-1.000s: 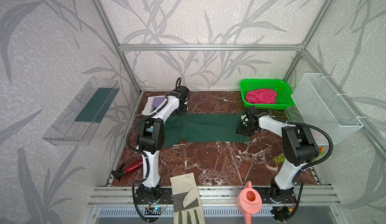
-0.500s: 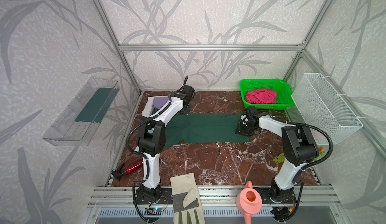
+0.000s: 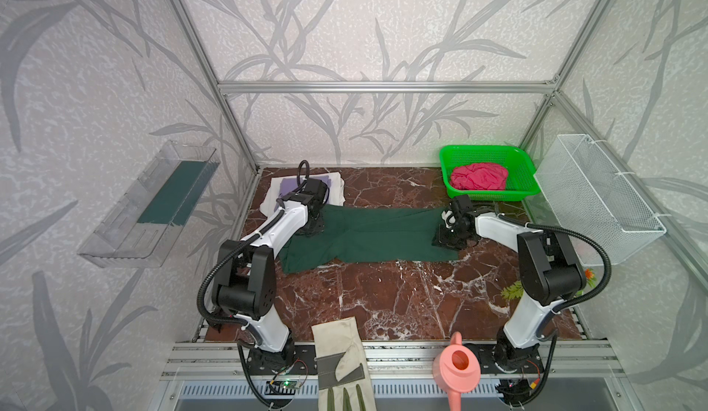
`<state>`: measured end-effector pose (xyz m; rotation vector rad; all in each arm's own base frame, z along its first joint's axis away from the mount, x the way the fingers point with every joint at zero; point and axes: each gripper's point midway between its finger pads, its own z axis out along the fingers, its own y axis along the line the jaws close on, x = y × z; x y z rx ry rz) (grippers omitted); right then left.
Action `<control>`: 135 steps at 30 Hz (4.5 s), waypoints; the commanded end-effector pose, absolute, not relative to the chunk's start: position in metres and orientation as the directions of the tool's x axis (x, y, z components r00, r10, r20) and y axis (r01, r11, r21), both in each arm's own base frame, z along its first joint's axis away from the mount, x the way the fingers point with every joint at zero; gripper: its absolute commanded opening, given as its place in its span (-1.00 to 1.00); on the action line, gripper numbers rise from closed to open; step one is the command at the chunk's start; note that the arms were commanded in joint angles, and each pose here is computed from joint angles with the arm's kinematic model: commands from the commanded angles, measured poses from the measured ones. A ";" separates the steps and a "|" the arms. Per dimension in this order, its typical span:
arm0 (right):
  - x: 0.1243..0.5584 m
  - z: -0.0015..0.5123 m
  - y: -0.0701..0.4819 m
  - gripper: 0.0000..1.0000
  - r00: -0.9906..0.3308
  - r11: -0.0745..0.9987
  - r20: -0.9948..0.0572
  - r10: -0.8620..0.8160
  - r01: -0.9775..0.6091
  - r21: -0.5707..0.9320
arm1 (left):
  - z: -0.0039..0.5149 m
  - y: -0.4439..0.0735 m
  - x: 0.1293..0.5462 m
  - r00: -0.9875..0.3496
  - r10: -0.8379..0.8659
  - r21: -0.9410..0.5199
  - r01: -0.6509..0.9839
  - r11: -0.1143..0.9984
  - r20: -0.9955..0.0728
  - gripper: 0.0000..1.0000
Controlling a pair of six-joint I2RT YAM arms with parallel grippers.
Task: Fold and stack the t-shirts
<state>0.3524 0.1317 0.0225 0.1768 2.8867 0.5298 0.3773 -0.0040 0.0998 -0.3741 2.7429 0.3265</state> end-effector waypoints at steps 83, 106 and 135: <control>0.286 0.123 0.060 0.03 -0.949 0.982 -0.257 0.184 0.169 0.081 | 0.128 -0.031 0.294 -0.771 -0.546 -0.230 -0.495 0.838 -0.328 -0.45; 0.322 -0.004 0.083 0.00 -0.971 0.961 0.005 0.237 0.235 0.144 | 0.013 -0.120 0.330 -0.914 -0.382 -0.042 -0.380 0.924 -0.134 -0.43; 0.267 -0.003 0.107 -0.04 -0.978 0.924 0.103 0.180 0.204 0.323 | -0.003 -0.268 0.488 -0.985 -0.067 -0.098 -0.052 0.994 -0.157 -0.42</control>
